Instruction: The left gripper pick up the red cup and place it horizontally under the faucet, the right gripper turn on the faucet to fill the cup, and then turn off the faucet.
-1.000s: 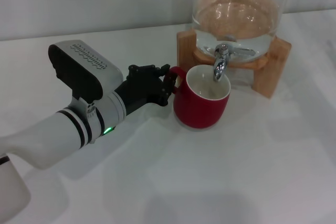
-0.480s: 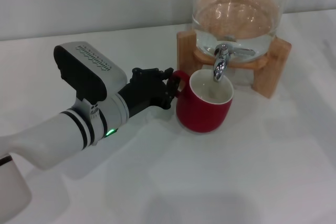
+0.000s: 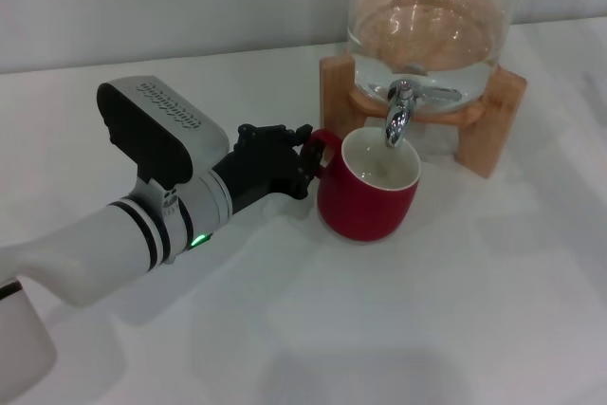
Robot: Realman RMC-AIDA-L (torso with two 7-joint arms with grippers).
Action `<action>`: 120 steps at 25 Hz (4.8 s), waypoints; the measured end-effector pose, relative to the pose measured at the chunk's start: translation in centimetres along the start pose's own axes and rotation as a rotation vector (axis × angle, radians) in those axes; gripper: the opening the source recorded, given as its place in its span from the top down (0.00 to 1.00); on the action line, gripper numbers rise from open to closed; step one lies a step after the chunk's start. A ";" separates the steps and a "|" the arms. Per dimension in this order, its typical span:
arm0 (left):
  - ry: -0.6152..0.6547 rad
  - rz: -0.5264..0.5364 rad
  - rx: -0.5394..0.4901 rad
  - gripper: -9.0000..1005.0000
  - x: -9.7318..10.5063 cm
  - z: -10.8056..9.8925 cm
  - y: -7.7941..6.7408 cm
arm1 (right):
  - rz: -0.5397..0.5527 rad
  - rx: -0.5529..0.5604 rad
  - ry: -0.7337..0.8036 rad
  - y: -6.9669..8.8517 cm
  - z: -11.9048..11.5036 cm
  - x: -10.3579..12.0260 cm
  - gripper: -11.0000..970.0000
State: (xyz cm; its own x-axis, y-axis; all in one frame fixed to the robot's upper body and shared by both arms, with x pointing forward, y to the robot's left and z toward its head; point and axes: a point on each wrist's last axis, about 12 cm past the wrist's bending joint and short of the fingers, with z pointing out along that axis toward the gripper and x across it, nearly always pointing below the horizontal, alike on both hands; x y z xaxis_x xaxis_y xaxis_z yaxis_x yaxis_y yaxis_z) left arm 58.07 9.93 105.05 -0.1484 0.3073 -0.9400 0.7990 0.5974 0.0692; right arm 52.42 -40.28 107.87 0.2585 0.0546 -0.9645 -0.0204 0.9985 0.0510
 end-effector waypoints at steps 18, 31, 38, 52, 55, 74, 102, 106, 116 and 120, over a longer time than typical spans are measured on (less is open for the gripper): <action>0.012 -0.025 -0.003 0.77 0.1 0.0 0.1 | -0.002 0.001 -0.005 -0.1 -0.4 0.0 0.30; 0.002 -0.045 -0.007 0.76 0.0 0.0 0.1 | -0.001 0.002 -0.004 -0.2 -0.4 0.0 0.30; 0.000 -0.047 -0.005 0.76 0.0 0.0 0.1 | -0.002 0.002 -0.004 -0.2 -0.5 0.0 0.30; -0.004 -0.076 0.003 0.76 0.0 0.0 -0.3 | -0.002 0.003 -0.008 -0.3 -0.9 -0.1 0.30; -0.007 -0.078 0.005 0.76 0.0 -0.1 -0.3 | -0.002 0.006 -0.007 -0.4 -1.0 -0.1 0.30; -0.084 -0.113 -0.100 0.75 3.2 -4.9 -1.7 | -0.007 0.013 0.001 -0.7 -1.3 0.0 0.30; -0.448 -0.081 -0.523 0.71 2.6 -13.9 6.2 | 0.021 -0.065 -0.074 -0.3 -4.9 -0.7 0.30; -0.465 -0.103 -0.557 0.71 2.6 -14.4 6.8 | 0.037 -0.133 -0.075 0.8 -5.2 -0.6 0.30; -0.540 -0.167 -0.627 0.48 2.5 -15.5 7.6 | 0.055 -0.308 -0.040 3.4 -6.0 0.1 0.30; -0.553 -0.163 -0.628 0.36 2.4 -15.6 7.5 | 0.068 -0.324 -0.056 3.2 -6.9 -0.3 0.30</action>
State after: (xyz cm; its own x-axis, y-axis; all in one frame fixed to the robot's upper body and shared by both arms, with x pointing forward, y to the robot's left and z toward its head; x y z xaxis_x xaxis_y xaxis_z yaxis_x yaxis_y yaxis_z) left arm 54.64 26.73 108.56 0.2026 -0.1266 -0.9710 0.2969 0.9529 -0.0623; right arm 45.64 -37.14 106.49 0.2980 0.1304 -0.9456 -0.3431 0.9391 0.0214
